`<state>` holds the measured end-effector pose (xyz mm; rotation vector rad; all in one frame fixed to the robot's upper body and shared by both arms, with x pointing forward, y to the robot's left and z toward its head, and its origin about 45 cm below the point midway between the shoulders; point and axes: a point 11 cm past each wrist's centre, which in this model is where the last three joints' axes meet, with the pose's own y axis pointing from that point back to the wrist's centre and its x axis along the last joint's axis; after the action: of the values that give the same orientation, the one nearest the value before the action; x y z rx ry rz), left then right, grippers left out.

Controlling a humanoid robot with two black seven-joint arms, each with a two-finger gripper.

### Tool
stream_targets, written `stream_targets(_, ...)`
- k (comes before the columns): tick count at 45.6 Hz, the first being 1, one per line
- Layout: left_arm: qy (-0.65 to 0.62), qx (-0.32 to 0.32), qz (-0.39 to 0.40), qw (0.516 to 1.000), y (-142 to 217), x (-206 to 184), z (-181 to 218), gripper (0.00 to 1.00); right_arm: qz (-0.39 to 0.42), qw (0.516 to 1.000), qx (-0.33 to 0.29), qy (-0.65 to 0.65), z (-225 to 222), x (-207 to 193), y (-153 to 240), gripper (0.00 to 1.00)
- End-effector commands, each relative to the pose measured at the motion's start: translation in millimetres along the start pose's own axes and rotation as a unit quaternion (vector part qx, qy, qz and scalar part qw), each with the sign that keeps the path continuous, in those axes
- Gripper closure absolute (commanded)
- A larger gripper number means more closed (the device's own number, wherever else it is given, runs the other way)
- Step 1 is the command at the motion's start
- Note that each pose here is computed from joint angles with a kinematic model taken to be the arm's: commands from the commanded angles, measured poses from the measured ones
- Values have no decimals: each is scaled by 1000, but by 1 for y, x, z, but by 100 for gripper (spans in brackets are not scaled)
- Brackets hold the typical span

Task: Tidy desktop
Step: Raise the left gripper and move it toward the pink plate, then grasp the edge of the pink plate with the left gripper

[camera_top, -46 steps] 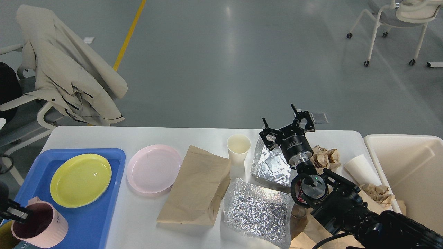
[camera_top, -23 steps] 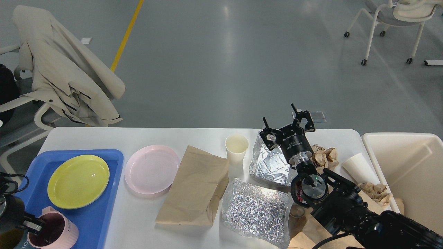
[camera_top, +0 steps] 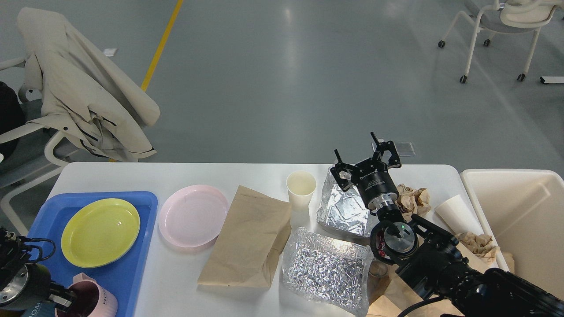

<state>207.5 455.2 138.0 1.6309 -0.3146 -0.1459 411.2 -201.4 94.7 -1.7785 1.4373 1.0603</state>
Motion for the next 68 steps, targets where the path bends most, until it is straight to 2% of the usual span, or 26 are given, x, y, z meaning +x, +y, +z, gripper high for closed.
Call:
stream_targets(1, 2, -5, 0, 1000, 1, 0, 0, 67, -1, 1000, 0, 0, 0, 0, 0, 0)
stream_targets(3, 8, -5, 2, 1000, 2, 0, -1, 48, -1, 1000, 0, 0, 0, 0, 0, 0)
stream_targets(7, 19, -12, 5, 1000, 5, 1, -2, 41, 0, 1000, 1, -1, 0, 0, 0, 0)
stream_targets(11, 31, -19, 13, 999, 11, 3, -5, 26, 1, 1000, 0, 1, 0, 0, 0, 0)
stream_targets(17, 46, -27, 21, 998, 43, 23, -16, 21, 0, 1000, 0, 0, 0, 0, 0, 0)
stream_targets(22, 65, -47, 52, 995, 108, 69, -26, 21, 0, 1000, 0, 0, 0, 0, 0, 0)
stream_targets(29, 106, -99, 179, 973, 257, 173, -23, 21, 0, 1000, 0, -1, 0, 0, 0, 0)
stream_targets(32, 101, -98, 202, 969, 274, 209, -11, 21, 0, 1000, 0, 0, 0, 0, 0, 0)
stream_targets(35, 97, -84, 170, 977, 249, 212, -3, 21, 0, 1000, 0, 0, 0, 0, 0, 0)
stream_targets(39, 108, -75, 179, 975, 185, 206, -2, 22, 1, 1000, 0, 0, 0, 0, 0, 0)
stream_targets(47, 111, -60, 161, 979, 97, 207, 42, 22, -1, 1000, 0, 0, 0, 0, 0, 0)
stream_targets(57, 91, -45, 161, 982, 29, 197, 84, 22, 0, 1000, 0, -1, 0, 0, 0, 0)
stream_targets(68, 74, -32, 153, 985, -8, 179, 106, 22, 0, 1000, 0, -1, 0, 0, 0, 0)
